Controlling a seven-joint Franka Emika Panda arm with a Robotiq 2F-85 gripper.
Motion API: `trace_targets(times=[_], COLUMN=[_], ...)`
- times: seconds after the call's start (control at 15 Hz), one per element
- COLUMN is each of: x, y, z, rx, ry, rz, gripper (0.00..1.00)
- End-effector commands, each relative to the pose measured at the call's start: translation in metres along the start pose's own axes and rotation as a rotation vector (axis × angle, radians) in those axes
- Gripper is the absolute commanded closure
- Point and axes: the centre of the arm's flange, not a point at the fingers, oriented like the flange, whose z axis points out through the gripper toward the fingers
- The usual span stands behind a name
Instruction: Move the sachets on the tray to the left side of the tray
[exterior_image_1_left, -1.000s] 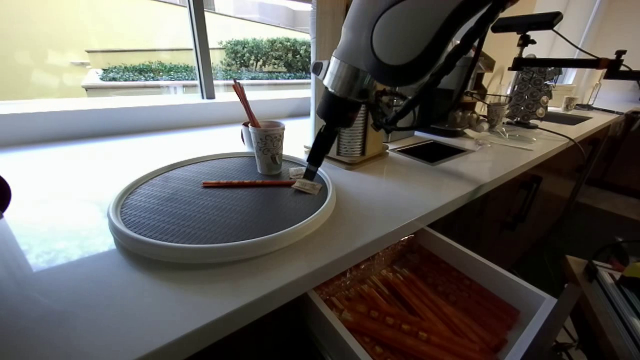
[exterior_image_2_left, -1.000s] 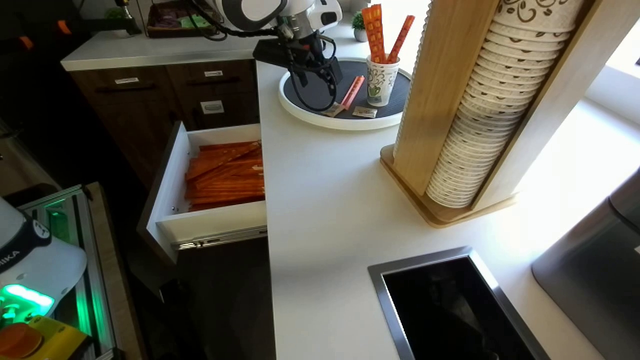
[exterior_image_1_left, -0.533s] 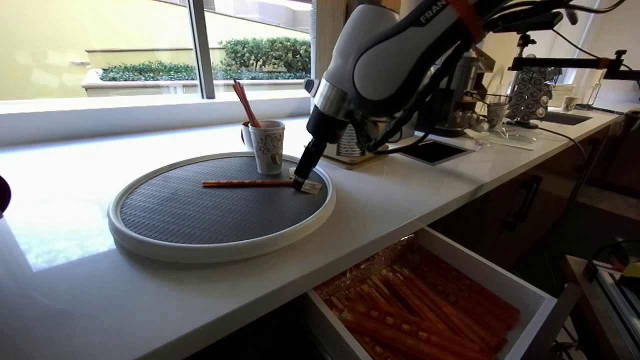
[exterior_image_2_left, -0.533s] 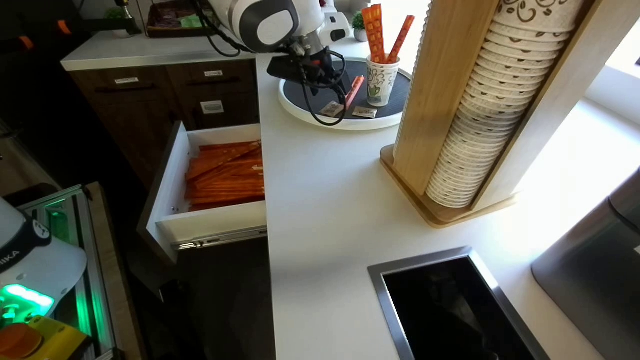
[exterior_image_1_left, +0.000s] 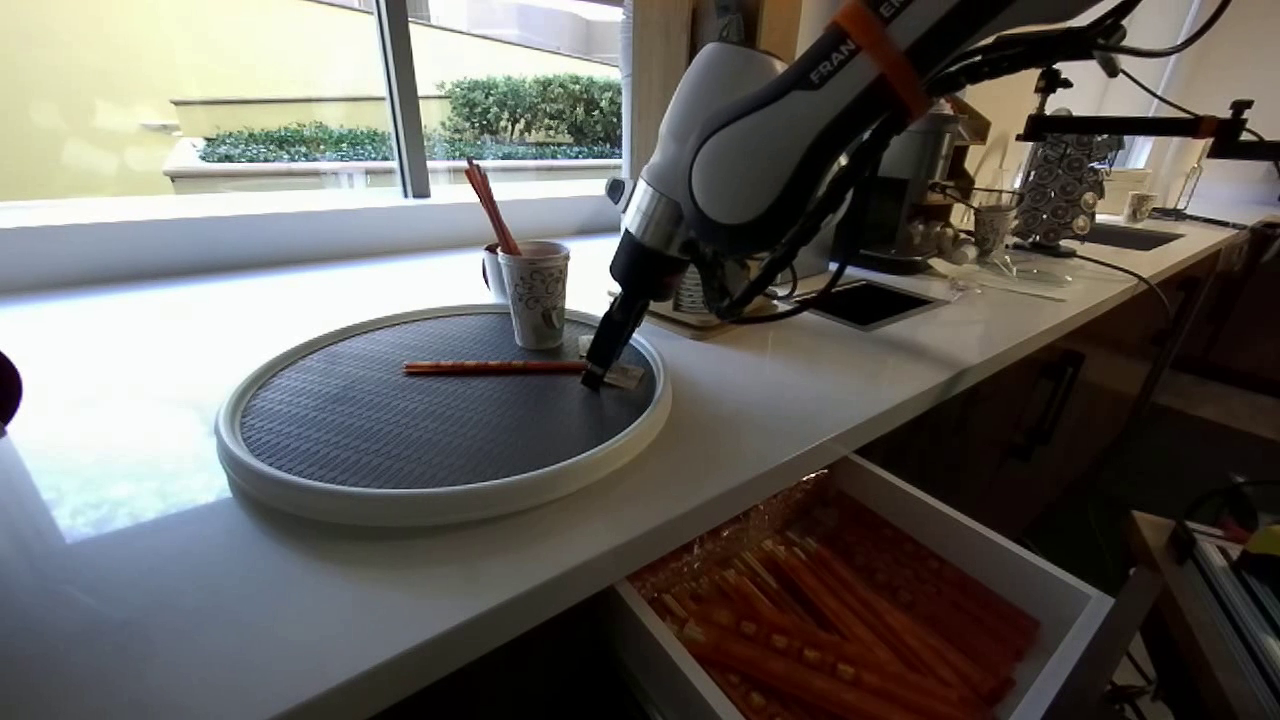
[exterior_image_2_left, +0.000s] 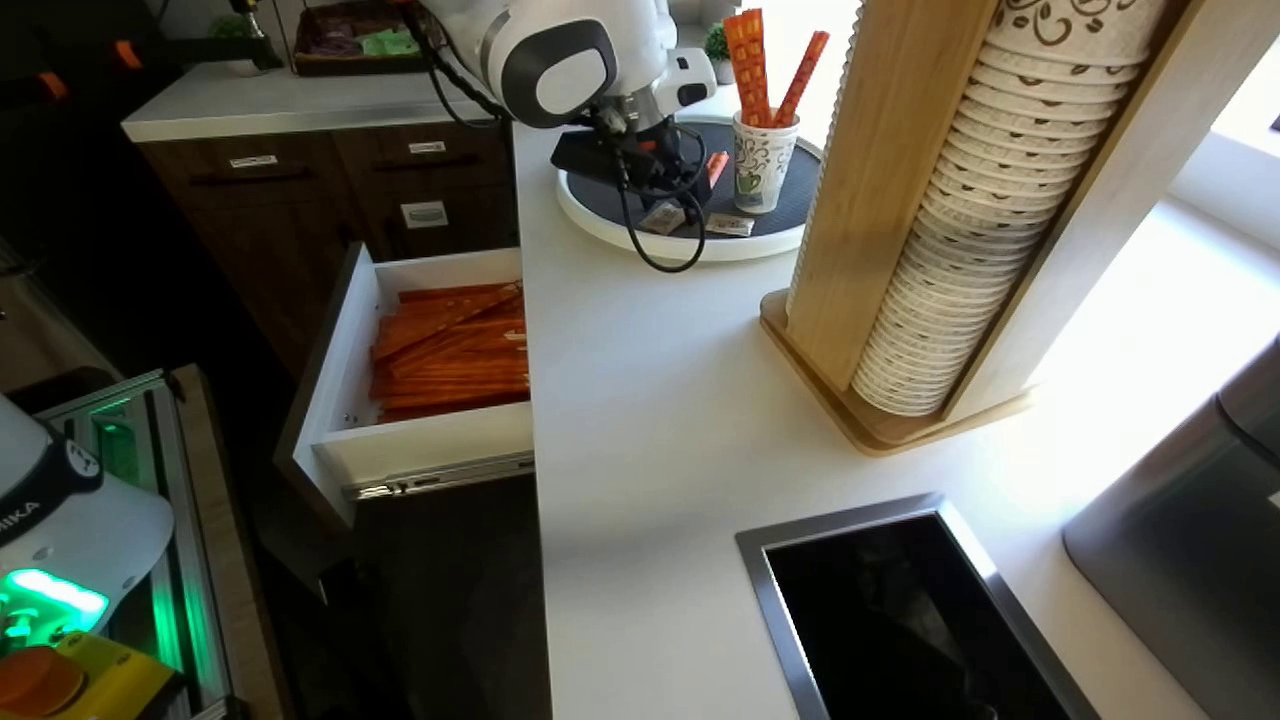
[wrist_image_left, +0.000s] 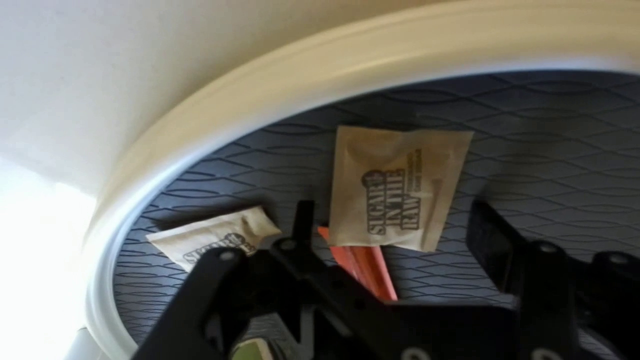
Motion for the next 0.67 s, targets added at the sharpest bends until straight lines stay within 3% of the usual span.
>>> trace_targets(times=[0.0, 0.27, 0.4, 0.6], x=[0.004, 0.006, 0.007, 0.012], y=[0.002, 0.003, 0.001, -0.002], z=[0.007, -0.001, -0.006, -0.020], rx=[-0.008, -0.017, -0.018, -0.014], ry=[0.013, 0.017, 0.020, 0.037], rz=[0.004, 0.008, 0.010, 0.014], gripper=[0.45, 0.57, 0.68, 0.94])
